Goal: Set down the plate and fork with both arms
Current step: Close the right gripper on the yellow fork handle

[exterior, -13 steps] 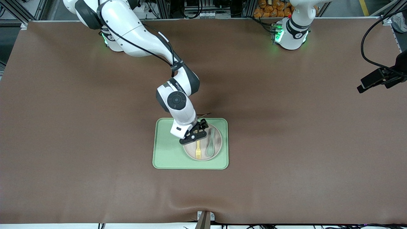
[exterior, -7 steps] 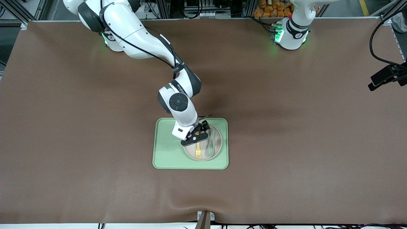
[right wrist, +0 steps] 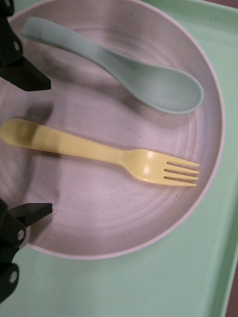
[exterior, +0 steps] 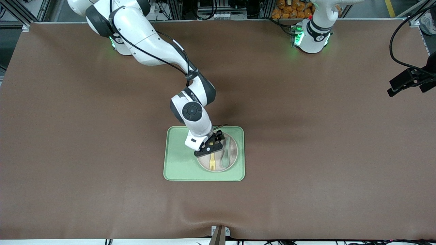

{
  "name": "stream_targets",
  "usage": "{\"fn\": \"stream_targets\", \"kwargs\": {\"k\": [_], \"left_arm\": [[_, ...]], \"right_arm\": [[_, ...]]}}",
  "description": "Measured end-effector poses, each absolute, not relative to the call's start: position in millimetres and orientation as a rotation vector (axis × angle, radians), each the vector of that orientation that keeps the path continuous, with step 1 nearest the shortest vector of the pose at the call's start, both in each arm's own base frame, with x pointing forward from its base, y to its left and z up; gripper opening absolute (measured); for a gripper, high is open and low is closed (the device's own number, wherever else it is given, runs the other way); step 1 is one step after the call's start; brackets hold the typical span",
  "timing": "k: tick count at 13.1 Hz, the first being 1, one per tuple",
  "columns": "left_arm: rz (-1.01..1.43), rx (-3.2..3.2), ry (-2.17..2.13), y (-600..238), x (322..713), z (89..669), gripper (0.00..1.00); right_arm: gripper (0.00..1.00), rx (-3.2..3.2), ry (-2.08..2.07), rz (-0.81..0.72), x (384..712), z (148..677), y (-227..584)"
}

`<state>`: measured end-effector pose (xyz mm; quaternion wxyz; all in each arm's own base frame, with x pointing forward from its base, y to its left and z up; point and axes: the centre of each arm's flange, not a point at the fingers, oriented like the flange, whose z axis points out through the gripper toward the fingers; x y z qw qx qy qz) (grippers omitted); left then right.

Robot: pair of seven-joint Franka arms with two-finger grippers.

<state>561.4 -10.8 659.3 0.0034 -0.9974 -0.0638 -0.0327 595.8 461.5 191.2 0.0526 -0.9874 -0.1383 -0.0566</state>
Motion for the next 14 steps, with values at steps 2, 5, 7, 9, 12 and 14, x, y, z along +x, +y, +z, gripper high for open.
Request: {"fn": "stream_targets", "kwargs": {"k": [2, 5, 7, 9, 12, 14], "left_arm": [[-0.101, -3.127, -0.201, -10.4, 561.4, 659.0, 1.0], [-0.098, -3.127, -0.202, -10.2, 561.3, 658.4, 1.0], [-0.095, -3.127, -0.2, -10.9, 561.1, 658.1, 1.0], [-0.093, -3.127, -0.198, -11.6, 561.2, 657.5, 1.0], [-0.092, -3.127, -0.198, -11.6, 561.3, 657.1, 1.0], [-0.092, -3.127, -0.198, -11.5, 561.4, 657.1, 1.0]], "right_arm": [[1.0, -3.001, -0.419, -0.175, 596.5, 192.1, 461.7], [1.0, -3.009, -0.406, -0.184, 601.2, 190.5, 456.9], [0.96, -3.01, -0.404, -0.185, 601.9, 188.2, 456.2], [0.95, -3.009, -0.407, -0.185, 601.1, 187.0, 457.4], [0.92, -3.013, -0.423, -0.189, 599.7, 185.3, 459.0], [0.67, -3.022, -0.449, -0.207, 600.0, 185.4, 459.1]]}}
